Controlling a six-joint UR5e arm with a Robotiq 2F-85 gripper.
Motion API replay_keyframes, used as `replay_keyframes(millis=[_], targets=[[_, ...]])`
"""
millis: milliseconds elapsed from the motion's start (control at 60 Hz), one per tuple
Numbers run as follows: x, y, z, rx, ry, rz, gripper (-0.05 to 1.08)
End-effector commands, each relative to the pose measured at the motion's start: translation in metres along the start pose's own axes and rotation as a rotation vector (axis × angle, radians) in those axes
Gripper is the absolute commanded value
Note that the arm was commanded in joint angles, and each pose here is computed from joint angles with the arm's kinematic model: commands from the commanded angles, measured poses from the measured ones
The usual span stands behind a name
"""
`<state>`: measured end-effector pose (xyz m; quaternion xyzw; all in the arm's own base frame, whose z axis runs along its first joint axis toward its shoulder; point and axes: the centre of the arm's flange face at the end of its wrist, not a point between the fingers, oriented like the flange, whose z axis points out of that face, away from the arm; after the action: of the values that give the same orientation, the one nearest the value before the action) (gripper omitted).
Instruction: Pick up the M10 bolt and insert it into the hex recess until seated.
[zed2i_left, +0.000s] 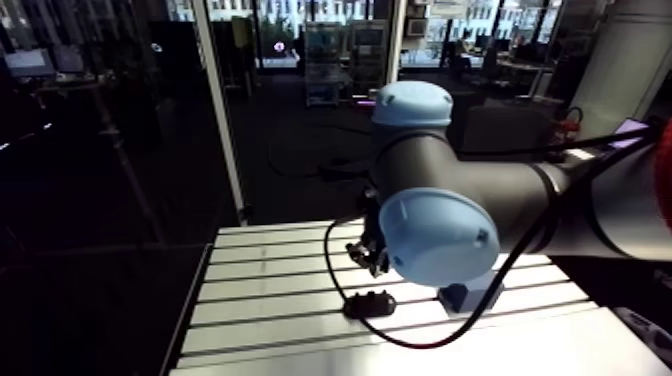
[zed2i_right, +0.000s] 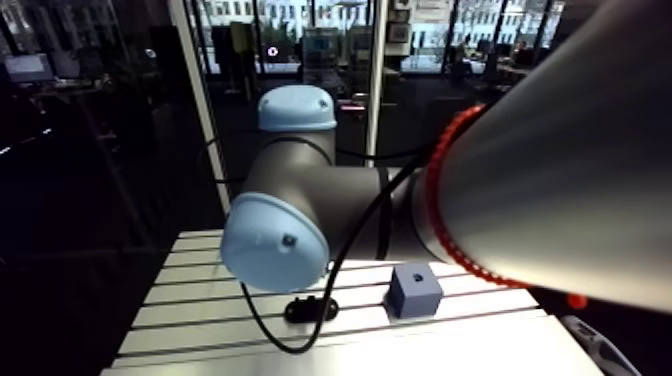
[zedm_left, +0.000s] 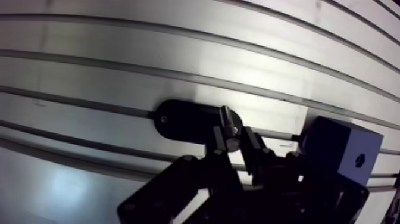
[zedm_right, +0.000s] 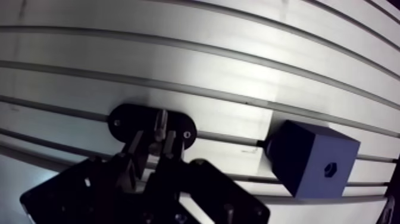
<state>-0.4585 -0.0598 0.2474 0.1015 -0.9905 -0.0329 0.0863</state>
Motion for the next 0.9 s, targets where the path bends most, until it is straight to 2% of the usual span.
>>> replay_keyframes(millis=[17,67,83,100,133,167,350,400,433,467,500,567,717,783,817,900], targets=[[0.023,0.01,-0.05,0.001,-0.009,0.004,1.0],[0.029,0.013,-0.059,0.007,-0.019,0.004,1.03],[0.034,0.015,-0.067,0.015,-0.038,0.005,1.05],[0.034,0.015,-0.067,0.015,-0.038,0.005,1.05],[0.043,0.021,-0.083,0.029,-0.077,0.01,1.07],[0.047,0.025,-0.092,0.034,-0.089,0.013,1.08],[0.067,0.036,-0.13,0.035,-0.118,0.017,1.08],[0.07,0.038,-0.133,0.037,-0.128,0.018,1.08],[0.075,0.042,-0.137,0.04,-0.154,0.017,1.08],[0.075,0.042,-0.137,0.04,-0.154,0.017,1.08],[0.081,0.047,-0.139,0.041,-0.18,0.017,1.08],[0.087,0.051,-0.138,0.04,-0.201,0.014,1.08],[0.1,0.061,-0.139,0.036,-0.219,0.006,1.08],[0.106,0.067,-0.137,0.046,-0.24,-0.032,1.08],[0.11,0.074,-0.14,0.056,-0.25,-0.072,1.08],[0.114,0.081,-0.141,0.065,-0.267,-0.107,1.08]])
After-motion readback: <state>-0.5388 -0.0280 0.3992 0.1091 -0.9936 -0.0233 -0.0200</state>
